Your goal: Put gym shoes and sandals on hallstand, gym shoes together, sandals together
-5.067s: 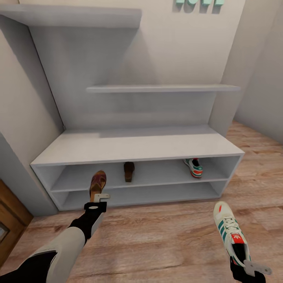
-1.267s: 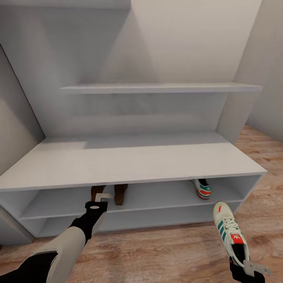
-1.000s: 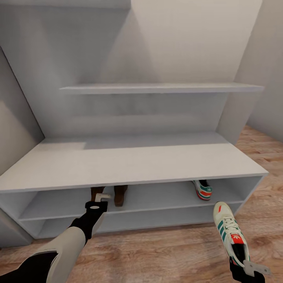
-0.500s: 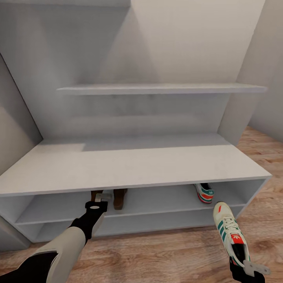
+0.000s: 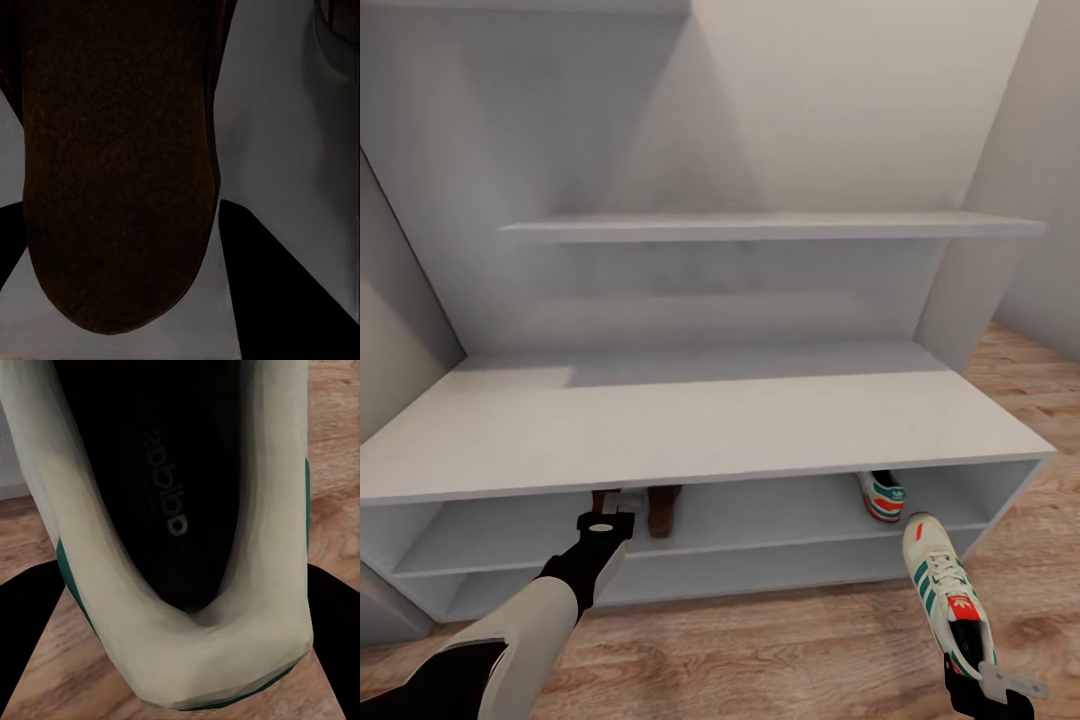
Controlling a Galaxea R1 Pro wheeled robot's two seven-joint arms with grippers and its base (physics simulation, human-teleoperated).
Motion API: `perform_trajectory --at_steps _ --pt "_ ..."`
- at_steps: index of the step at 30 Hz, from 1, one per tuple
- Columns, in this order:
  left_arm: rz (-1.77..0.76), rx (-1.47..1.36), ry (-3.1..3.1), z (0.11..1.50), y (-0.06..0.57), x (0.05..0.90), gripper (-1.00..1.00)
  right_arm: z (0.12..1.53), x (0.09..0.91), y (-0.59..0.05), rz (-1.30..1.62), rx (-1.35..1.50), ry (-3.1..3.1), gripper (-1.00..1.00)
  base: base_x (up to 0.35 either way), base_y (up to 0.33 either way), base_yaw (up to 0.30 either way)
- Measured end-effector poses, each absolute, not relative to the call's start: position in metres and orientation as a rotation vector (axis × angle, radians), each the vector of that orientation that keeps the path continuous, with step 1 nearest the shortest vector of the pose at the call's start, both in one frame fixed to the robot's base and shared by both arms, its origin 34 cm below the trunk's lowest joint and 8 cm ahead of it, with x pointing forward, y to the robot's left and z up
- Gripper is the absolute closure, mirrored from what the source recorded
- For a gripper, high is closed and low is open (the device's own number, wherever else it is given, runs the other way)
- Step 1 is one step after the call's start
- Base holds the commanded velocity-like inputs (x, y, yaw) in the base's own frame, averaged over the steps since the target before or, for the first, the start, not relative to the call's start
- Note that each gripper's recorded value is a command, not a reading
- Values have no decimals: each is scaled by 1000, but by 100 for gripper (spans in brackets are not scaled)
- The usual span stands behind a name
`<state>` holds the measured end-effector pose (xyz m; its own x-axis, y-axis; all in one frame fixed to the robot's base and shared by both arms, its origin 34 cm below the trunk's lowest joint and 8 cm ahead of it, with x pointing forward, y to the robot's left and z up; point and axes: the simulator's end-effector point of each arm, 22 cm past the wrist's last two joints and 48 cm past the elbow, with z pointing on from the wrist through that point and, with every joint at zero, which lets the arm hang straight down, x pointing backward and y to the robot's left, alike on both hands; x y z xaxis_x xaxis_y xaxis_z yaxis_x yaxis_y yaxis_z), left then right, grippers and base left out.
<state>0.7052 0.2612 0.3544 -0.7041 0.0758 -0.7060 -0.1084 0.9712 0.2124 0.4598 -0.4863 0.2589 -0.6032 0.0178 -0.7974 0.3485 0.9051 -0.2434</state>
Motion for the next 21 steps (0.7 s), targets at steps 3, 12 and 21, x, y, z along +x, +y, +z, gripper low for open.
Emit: perform_trajectory --at_steps 3,12,21 --pt "305 -22 2332 354 261 705 100 259 460 -486 -476 263 2179 100 40 -70 0" --pt "307 -22 2332 355 262 705 100 259 460 -486 -476 262 2180 100 4 -7 0" --pt "308 -20 2318 357 263 708 -100 259 460 -486 -476 262 2180 100 0 0 0"
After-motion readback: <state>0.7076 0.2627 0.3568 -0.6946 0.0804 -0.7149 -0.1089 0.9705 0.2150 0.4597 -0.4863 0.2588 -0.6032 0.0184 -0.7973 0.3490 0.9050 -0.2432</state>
